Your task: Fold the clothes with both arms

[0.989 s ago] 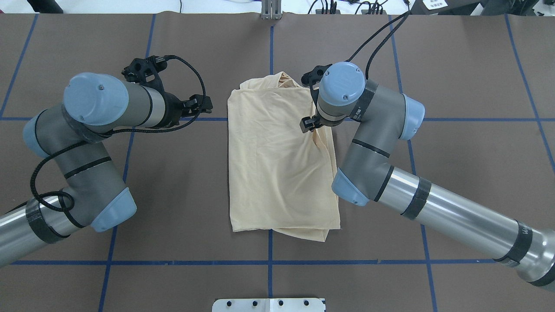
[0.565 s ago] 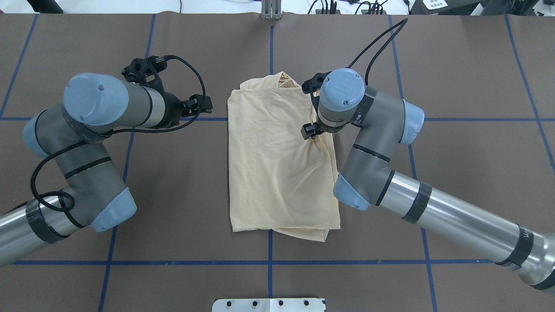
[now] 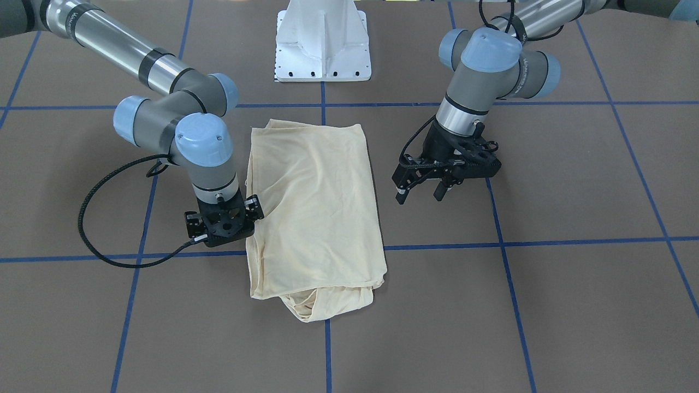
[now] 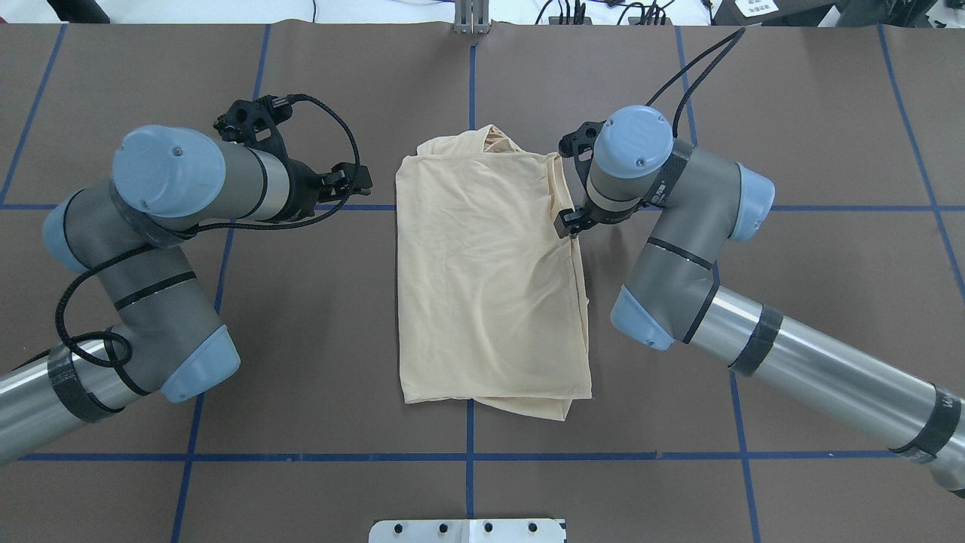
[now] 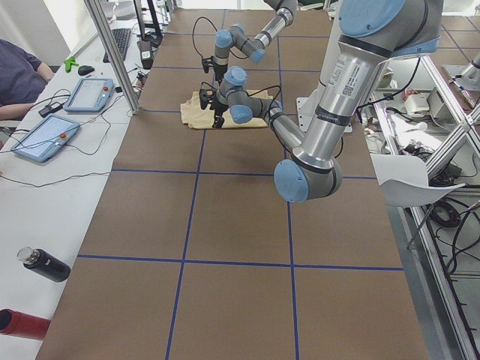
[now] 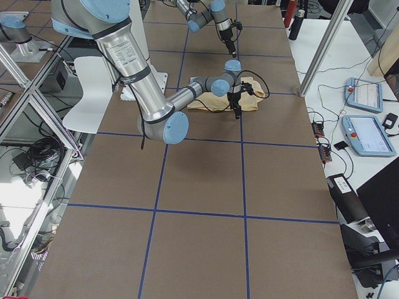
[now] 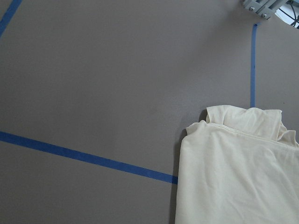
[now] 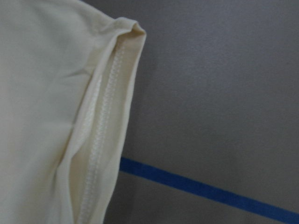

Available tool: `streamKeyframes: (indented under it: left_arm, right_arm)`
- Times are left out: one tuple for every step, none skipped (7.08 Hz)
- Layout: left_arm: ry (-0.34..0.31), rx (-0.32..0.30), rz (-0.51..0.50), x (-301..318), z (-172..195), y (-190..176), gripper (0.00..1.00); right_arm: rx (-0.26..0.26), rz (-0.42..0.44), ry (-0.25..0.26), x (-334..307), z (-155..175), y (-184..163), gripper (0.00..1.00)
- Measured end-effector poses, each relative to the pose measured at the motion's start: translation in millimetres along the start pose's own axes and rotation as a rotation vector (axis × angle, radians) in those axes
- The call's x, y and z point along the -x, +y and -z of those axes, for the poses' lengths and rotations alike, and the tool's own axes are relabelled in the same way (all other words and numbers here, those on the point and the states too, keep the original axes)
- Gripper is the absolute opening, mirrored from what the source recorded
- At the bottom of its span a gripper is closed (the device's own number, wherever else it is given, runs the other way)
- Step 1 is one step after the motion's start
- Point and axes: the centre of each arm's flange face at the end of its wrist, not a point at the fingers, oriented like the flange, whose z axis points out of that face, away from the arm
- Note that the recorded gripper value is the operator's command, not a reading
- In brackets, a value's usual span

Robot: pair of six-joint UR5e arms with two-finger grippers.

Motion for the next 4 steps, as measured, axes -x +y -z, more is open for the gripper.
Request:
streamKeyframes:
  left_arm:
    - [0.001, 0.0, 0.001, -1, 0, 0, 1.0]
    - [0.002, 0.001, 0.002, -1, 1, 1, 1.0]
    - [0.006, 0.016, 0.015, -2, 1, 4, 1.0]
    - [0.019, 0.067, 0.055, -7, 1, 23, 1.0]
  right_arm:
    - [0.009, -0.005, -0.019, -20, 9, -6, 1.0]
    - [0.008, -0.007, -0.038, -26, 19, -9, 1.0]
    - [0.005, -0.008, -0.069, -26, 32, -7, 1.0]
    - [0.009, -0.019, -0.109, -27, 45, 1, 1.0]
